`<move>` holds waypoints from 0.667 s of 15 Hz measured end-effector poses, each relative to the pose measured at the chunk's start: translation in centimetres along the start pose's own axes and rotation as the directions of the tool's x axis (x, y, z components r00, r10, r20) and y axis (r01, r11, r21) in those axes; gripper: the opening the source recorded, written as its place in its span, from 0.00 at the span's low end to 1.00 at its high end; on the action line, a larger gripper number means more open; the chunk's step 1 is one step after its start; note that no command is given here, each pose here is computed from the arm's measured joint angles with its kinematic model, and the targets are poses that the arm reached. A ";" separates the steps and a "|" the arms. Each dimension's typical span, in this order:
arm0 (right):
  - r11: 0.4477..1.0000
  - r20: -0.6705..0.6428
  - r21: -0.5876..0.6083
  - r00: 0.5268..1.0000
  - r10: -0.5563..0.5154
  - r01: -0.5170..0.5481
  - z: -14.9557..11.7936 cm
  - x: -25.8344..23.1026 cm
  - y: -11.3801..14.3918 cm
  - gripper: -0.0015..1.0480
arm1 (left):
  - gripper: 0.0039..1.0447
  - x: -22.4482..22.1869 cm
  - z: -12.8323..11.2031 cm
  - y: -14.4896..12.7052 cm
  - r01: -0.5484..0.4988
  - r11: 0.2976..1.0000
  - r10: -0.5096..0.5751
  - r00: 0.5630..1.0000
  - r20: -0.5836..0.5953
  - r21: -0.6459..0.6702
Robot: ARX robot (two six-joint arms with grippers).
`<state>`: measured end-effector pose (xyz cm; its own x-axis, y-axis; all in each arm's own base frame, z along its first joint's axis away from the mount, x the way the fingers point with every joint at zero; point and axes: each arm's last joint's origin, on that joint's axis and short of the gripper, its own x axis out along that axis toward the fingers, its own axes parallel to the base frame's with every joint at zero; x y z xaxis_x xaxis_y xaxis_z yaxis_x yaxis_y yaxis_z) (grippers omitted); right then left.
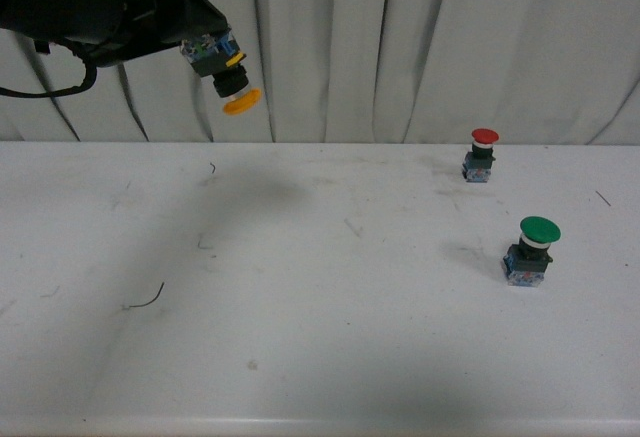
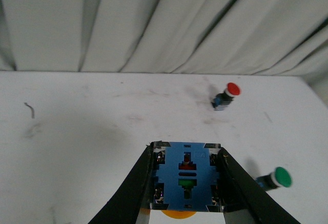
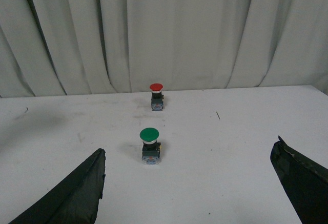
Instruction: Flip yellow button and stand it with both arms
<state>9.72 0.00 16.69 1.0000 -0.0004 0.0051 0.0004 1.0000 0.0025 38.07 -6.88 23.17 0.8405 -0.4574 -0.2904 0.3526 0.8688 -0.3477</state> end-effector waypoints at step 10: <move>1.000 0.000 0.000 1.000 0.000 0.000 0.0 0.0 0.0 0.94 | 0.29 0.7 -9.0 -3.1 0.418 0.719 -0.290 0.907 0.307 -0.555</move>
<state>9.72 0.00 16.69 1.0000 -0.0004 0.0048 0.0004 1.0000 0.0025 33.88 -11.58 16.05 0.7860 -0.6081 0.1112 0.3766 0.3284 -0.8662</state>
